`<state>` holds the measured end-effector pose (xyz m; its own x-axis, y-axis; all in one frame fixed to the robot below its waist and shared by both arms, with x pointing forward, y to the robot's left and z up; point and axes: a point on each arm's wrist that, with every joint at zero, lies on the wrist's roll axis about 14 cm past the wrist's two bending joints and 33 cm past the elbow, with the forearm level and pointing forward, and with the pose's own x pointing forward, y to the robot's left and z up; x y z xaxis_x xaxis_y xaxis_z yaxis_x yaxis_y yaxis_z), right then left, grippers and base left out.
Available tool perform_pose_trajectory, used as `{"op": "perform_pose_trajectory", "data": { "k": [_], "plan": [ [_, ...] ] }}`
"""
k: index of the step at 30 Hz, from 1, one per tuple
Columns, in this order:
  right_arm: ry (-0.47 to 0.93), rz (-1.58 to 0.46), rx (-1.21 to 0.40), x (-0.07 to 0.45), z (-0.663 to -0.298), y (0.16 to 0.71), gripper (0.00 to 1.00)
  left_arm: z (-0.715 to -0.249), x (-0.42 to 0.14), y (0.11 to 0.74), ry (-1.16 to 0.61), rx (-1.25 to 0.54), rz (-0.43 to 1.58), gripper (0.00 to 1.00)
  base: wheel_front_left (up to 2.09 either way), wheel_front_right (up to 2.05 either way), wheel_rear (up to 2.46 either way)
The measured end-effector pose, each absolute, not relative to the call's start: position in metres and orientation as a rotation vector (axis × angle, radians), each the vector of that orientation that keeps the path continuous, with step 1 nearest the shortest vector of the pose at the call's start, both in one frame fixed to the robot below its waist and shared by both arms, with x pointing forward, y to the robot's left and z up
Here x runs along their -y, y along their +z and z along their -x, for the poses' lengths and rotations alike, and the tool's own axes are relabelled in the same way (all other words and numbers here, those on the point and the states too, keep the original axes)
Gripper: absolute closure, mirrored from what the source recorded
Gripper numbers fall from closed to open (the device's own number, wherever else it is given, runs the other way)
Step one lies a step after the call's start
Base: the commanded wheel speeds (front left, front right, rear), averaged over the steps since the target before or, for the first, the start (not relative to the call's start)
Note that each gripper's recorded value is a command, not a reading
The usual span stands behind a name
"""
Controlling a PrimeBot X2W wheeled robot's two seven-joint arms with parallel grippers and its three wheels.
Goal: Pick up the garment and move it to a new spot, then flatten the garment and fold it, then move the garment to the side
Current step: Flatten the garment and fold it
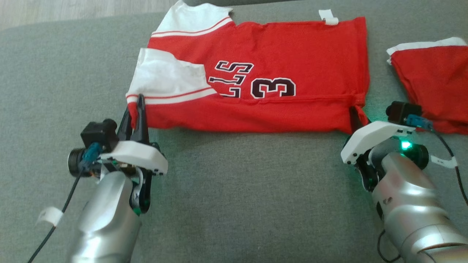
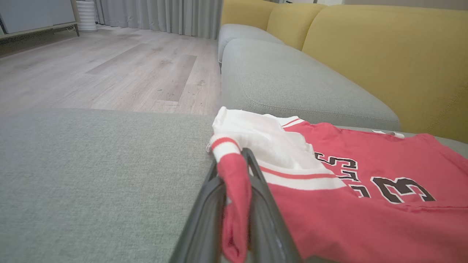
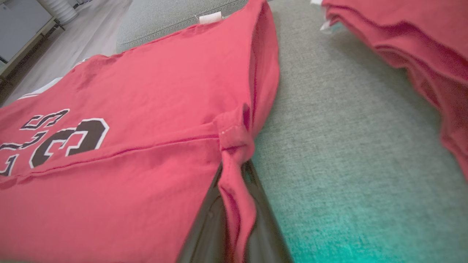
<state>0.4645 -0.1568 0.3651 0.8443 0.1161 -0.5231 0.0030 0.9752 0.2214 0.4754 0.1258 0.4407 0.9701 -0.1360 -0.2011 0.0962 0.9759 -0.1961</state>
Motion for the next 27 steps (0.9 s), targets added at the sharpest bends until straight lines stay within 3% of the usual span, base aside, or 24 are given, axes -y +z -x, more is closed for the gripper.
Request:
{"op": "perform_pose_trajectory", "data": {
  "k": [16,27],
  "plan": [
    [0.089,-0.116,-0.531,0.162,-0.425,0.385,1.0,-0.41,-0.123,0.418,-0.141,-0.327,0.173,1.0,0.0,0.0,0.0],
    [0.104,-0.154,-0.637,0.167,-0.375,0.379,1.0,-0.352,-0.109,0.412,-0.181,-0.38,0.208,1.0,0.0,0.0,0.0]
  ]
}}
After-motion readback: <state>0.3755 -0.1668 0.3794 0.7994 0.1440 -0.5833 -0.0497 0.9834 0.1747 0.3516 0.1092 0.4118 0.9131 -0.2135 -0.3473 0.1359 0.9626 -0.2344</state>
